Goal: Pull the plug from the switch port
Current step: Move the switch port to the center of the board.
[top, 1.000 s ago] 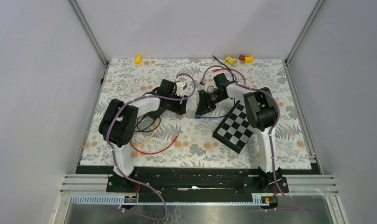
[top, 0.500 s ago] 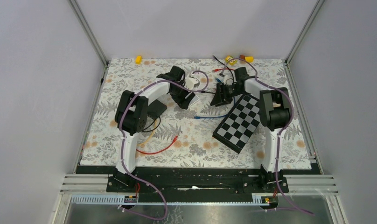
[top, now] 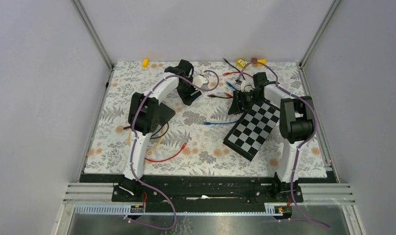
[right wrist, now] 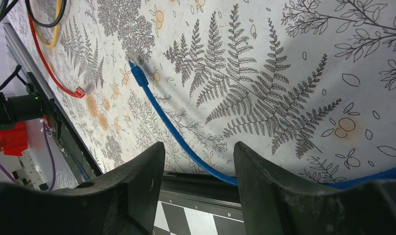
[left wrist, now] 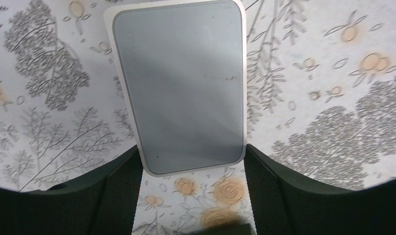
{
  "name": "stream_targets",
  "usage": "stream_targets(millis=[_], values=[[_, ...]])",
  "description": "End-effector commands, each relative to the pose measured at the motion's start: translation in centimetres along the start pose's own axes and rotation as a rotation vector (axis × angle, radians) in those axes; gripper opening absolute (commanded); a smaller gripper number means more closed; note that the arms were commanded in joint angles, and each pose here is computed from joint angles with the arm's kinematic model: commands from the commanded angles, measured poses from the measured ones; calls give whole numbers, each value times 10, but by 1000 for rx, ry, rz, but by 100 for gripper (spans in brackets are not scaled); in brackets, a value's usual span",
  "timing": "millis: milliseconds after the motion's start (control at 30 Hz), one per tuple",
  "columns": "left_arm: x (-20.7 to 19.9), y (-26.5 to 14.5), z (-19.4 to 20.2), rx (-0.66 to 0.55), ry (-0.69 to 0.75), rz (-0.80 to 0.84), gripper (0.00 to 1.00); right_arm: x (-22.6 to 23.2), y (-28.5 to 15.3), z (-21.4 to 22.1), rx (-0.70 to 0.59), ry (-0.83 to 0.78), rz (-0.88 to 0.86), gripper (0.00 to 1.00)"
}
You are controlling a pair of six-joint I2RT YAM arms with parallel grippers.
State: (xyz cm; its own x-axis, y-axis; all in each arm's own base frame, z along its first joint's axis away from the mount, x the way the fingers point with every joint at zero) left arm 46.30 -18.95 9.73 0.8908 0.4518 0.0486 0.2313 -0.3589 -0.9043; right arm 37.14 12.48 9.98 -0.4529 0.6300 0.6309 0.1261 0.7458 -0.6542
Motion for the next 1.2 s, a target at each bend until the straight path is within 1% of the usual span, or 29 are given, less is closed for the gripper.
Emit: stream_targets(millis=[0, 133, 300, 433, 600, 667, 800, 933, 1033, 1167], values=[[18, 18, 39, 178, 47, -36, 50, 11, -11, -4, -16, -57, 11, 60], [29, 19, 40, 179, 40, -79, 66, 11, -10, -5, -17, -57, -2, 61], [38, 18, 37, 168, 44, -136, 80, 13, -10, -4, -17, -69, -14, 60], [44, 20, 36, 164, 48, -173, 88, 13, -11, -3, -15, -70, -13, 60], [51, 20, 31, 143, 48, -221, 94, 11, -9, 0, -7, -64, -14, 60], [57, 16, 30, 147, 40, -270, 98, 12, -8, 1, -5, -63, -22, 60], [68, 10, 22, 104, -3, -350, 99, 13, -6, 1, 2, -79, -17, 59], [79, -1, 19, 53, -71, -410, 99, 20, -5, 0, 26, -162, 25, 59], [81, -15, 22, 8, -133, -407, 99, 27, -4, 0, 58, -264, 77, 60], [66, -43, 25, -99, -200, -339, 99, 37, 1, 0, 119, -432, 158, 62]])
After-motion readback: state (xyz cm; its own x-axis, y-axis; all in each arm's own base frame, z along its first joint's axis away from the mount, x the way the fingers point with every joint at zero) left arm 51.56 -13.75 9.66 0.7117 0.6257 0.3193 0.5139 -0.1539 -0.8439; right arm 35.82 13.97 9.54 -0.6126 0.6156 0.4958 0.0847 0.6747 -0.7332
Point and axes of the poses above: each gripper's point midway between its finger pads, its own y axis out along the fingers, its own x axis along the line the jaws close on, z = x × y, the point moved 7 cm from there along -y, back along the fingers, and after that the axes turned 1 degree about -y, right-handed, at the moved point
